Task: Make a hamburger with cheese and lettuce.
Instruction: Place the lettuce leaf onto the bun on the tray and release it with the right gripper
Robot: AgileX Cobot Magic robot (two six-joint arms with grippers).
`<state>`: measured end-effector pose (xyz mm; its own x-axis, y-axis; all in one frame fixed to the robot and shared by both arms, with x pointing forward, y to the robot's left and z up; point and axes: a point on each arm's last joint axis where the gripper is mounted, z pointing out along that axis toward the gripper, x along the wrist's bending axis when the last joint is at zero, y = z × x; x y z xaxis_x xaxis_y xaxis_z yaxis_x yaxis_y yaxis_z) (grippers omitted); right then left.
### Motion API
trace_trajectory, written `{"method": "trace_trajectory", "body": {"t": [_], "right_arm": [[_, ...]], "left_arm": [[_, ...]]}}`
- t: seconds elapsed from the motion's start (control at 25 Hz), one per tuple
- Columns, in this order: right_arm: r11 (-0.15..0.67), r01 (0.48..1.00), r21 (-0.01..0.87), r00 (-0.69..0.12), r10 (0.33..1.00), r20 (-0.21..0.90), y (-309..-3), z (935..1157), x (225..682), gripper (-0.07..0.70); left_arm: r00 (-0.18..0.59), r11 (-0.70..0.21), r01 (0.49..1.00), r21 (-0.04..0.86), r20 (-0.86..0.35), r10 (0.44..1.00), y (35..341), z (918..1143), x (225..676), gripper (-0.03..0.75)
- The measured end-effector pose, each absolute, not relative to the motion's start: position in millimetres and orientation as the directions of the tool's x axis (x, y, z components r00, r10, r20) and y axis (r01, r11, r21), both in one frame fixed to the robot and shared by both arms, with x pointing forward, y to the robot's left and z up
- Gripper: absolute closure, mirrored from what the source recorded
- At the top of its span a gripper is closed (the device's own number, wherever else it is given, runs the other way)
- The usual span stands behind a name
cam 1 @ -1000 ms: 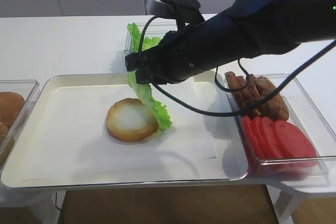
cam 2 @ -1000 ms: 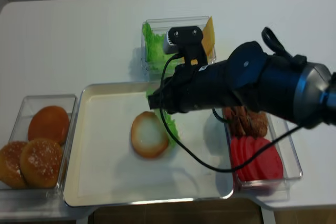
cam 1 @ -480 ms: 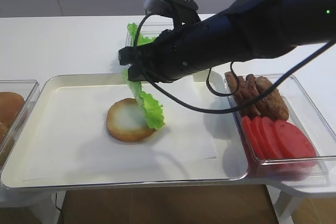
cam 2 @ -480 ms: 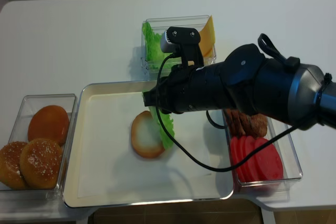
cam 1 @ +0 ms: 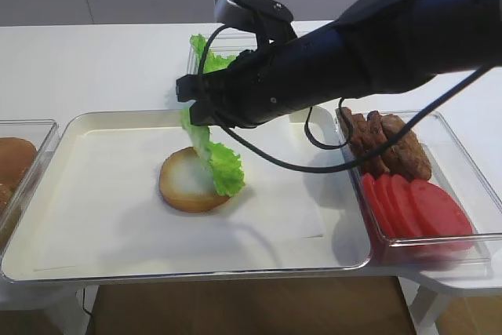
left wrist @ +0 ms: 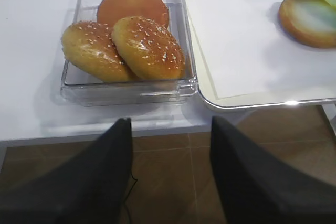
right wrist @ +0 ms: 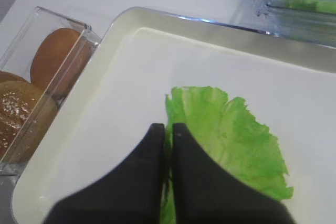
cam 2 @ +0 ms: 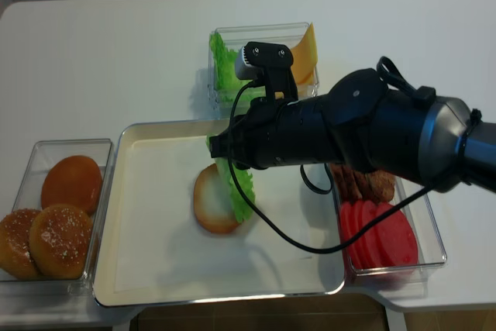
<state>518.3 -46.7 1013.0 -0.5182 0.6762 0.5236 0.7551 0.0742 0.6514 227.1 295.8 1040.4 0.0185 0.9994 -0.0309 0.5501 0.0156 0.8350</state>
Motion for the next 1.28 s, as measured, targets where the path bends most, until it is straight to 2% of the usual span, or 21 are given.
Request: {"method": "trace_trajectory", "body": {"t": [0.32,0.8,1.12,1.28], "right_arm": [[0.057,0.763,0.644,-0.506,0.673,0.540,-45.8,1011.8,519.2,0.595],[0.070,0.767,0.638,-0.517,0.657,0.549,-44.6,1012.0,517.2,0.417],[0.079,0.753,0.653,-0.529,0.662,0.530,-45.1,1011.9,518.1,0.400],[0.083,0.726,0.683,-0.533,0.696,0.481,-48.2,1011.8,521.9,0.400]], "left_arm": [[0.018,0.016,0.550,0.835,-0.031,0.999,295.8,1040.4,227.1,0.354],[0.018,0.016,0.550,0.835,-0.031,0.999,295.8,1040.4,227.1,0.354],[0.018,0.016,0.550,0.835,-0.031,0.999,295.8,1040.4,227.1,0.354],[0.018,0.016,0.550,0.835,-0.031,0.999,295.8,1040.4,227.1,0.354]]}}
